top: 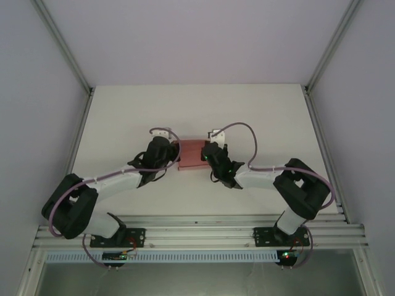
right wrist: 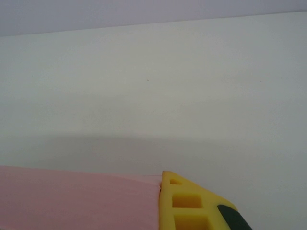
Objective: Assemble paper box
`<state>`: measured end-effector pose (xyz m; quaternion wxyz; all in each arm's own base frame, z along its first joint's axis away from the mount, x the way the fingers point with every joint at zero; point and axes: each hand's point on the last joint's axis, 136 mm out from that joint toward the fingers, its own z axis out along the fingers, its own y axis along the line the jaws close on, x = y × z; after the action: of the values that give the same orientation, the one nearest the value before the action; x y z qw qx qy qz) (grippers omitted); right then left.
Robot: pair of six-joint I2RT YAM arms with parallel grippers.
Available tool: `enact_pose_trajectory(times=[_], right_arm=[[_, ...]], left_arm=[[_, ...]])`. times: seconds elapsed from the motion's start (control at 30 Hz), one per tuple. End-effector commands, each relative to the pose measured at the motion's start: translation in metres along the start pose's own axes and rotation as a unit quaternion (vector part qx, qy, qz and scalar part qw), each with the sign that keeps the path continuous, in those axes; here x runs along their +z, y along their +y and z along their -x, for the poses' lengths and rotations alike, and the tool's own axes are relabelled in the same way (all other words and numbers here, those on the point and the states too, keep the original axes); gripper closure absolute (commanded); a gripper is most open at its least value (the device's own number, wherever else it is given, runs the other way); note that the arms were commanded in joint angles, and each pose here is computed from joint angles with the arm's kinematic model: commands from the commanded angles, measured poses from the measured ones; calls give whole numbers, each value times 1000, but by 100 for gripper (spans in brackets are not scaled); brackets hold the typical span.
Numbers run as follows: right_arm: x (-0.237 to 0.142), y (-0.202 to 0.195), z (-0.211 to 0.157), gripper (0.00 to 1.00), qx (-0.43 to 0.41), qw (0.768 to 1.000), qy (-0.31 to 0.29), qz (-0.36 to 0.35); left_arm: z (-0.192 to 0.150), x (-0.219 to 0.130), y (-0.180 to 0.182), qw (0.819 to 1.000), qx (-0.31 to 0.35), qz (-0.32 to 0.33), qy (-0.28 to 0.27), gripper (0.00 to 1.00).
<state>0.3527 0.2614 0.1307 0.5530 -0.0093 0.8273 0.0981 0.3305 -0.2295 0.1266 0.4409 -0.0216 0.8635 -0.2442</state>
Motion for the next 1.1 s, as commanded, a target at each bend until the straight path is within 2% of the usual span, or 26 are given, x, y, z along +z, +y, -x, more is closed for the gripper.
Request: enact_pose_trajectory(times=[0.0,0.2,0.47,0.6,0.73,0.83,0.87,0.93,1.0,1.07], right_arm=[[-7,0,0,91,19,1000,-7,6],[-17,-7,-20,88,-9,1000,17,24],[-32,-20,-40,86,-22,998,51,23],[-40,-28,-52,86,-34,997,70,17],[-50,-38,-66,87,-48,994,98,4],[-55,-45,-74,88,-49,993,109,-1],[-56,-47,-76,88,-47,993,111,-3],[-56,-49,-80,88,-48,992,114,-2],[-57,-51,-85,89,-51,991,121,-5],[-57,-52,-88,90,-56,991,122,-4]], left_arm=[[-14,-9,-34,996,2,-91,9,97],[-58,-24,-31,990,75,-114,33,89],[-85,-36,-36,980,120,-142,67,84],[-91,-42,-39,976,129,-149,92,74],[-93,-54,-33,977,119,-138,110,56],[-96,-67,-30,976,112,-135,128,30],[-96,-72,-29,976,109,-135,135,16],[-94,-83,-32,974,105,-142,143,0],[-85,-92,-34,976,93,-141,138,0],[-68,-97,-30,984,68,-107,125,0]])
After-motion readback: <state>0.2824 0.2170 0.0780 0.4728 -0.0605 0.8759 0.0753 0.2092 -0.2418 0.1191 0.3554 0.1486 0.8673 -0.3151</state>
